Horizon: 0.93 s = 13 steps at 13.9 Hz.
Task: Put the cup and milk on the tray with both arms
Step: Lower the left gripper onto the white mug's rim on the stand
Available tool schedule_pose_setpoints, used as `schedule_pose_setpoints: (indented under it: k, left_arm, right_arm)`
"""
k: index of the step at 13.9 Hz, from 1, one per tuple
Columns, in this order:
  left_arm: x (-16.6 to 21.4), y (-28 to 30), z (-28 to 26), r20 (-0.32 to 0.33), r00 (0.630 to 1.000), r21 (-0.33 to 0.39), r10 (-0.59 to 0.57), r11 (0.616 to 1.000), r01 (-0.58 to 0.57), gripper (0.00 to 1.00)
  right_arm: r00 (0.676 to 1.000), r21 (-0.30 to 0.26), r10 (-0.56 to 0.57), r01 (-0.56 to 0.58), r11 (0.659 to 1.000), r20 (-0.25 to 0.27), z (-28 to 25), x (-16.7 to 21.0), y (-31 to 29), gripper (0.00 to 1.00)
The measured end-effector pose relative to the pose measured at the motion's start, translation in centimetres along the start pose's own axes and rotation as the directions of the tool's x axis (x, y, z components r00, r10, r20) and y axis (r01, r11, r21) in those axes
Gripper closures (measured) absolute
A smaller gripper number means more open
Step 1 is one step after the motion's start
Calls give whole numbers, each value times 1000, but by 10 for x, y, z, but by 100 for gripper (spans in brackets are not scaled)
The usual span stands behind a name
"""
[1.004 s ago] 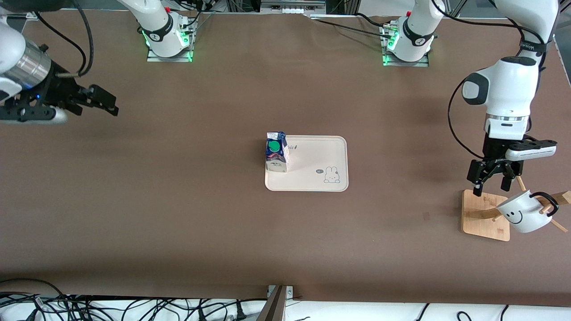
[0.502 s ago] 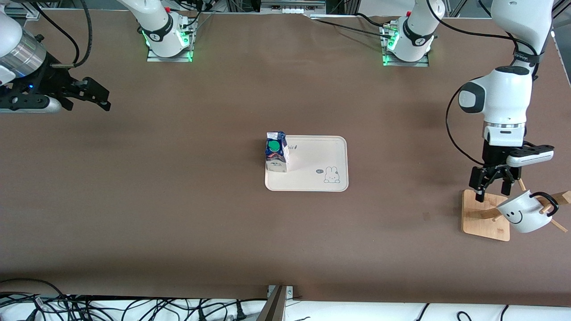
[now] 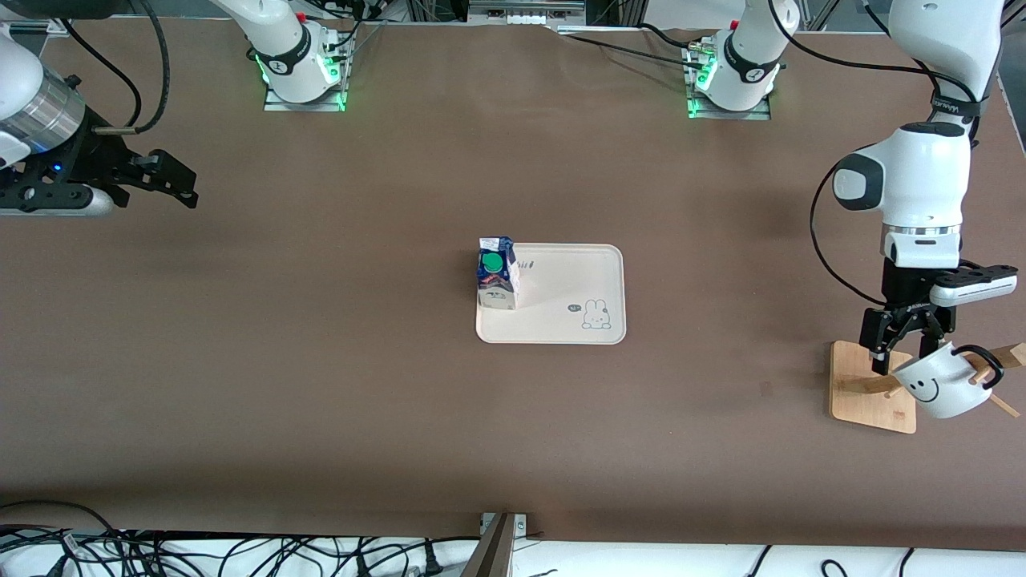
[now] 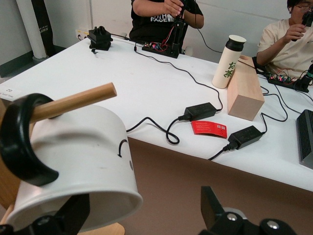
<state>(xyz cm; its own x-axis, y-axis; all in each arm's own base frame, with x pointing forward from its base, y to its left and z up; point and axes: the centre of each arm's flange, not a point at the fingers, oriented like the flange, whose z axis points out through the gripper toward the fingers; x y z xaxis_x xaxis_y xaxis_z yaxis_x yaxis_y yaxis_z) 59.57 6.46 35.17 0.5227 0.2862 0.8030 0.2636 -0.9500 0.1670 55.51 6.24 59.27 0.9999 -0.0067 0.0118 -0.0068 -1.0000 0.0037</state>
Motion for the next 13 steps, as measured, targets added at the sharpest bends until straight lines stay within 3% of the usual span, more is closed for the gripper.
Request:
schedule_pose_setpoints:
  k: [9,13]
  left_arm:
    - [33,-2,1,-65,998,-2,-12,1000,12,0]
    - [32,-10,5,-64,998,9,-16,1000,17,0]
  right_arm:
    - [1000,-1,0,0,1000,-1,-1,1,0,0]
    - [1000,-1,0,0,1000,0,-1,1,0,0]
